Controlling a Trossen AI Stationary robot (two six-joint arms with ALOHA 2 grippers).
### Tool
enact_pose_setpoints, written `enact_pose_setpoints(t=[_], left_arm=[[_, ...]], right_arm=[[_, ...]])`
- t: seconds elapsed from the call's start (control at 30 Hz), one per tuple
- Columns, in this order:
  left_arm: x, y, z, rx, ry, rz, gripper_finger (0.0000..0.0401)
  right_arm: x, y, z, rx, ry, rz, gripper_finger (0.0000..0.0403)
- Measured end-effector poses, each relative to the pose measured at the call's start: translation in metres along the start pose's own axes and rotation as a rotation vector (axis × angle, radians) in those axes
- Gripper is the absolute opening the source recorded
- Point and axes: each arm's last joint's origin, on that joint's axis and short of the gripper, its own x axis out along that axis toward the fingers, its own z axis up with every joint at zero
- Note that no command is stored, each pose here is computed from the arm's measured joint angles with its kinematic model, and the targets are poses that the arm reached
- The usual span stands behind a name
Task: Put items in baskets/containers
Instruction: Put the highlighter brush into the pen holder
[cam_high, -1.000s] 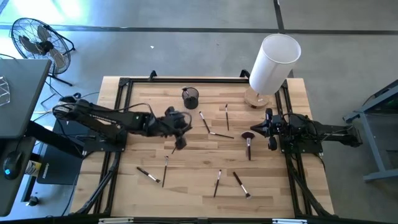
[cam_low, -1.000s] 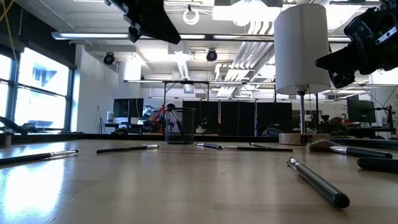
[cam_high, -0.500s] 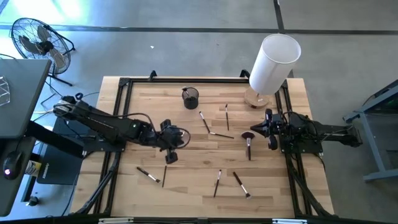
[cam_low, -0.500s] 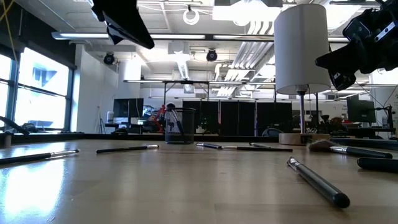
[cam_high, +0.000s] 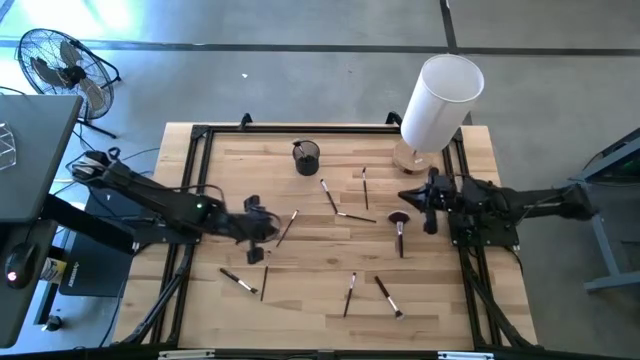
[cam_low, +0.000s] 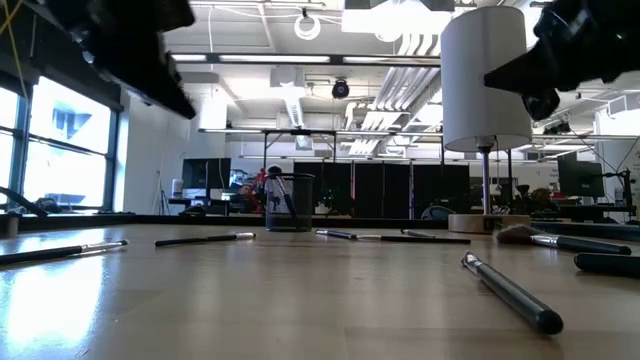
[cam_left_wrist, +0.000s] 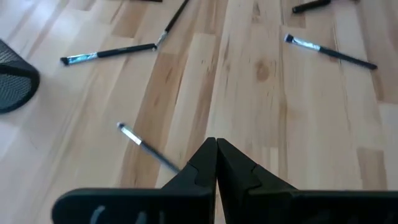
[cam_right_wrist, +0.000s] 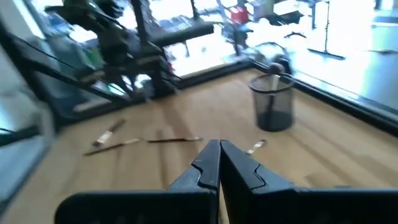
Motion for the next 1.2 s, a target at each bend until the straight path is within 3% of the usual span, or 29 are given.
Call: enact_pose_setpoints(t=[0.17, 0.27, 0.4, 0.53, 0.6, 0.77, 1.2], left_arm=[[-0.019, 0.016, -0.023, 0.005, -0.072, -0.027, 0.0000], [-0.030, 0.024, -0.032, 0.002, -0.125, -0.038, 0.0000], [-0.042, 0.031, -0.037, 0.031, -0.182, -0.050, 0.0000], [-0.048, 0.032, -0.035, 0.069, -0.222, -0.058, 0.0000], [-0.049, 0.032, -0.034, 0.075, -0.227, -0.066, 0.0000], [-0.048, 0.031, -0.036, 0.085, -0.203, -0.130, 0.0000], [-0.048, 0.029, -0.036, 0.087, -0.192, -0.171, 0.0000]], right_arm=[[0.029, 0.018, 0.033, -0.022, 0.142, -0.199, 0.0000], [0.048, 0.026, 0.052, 0.030, 0.274, -0.359, 0.0000], [0.070, 0.031, 0.066, 0.194, 0.474, -0.597, 0.0000], [0.085, 0.031, 0.065, 0.438, 0.632, -0.825, 0.0007], [0.090, 0.032, 0.057, 0.500, 0.717, -0.902, 0.0016], [0.104, 0.035, 0.032, 0.626, 0.875, -0.962, 0.0056], [0.115, 0.022, -0.027, 0.682, 1.067, -1.068, 0.0177]])
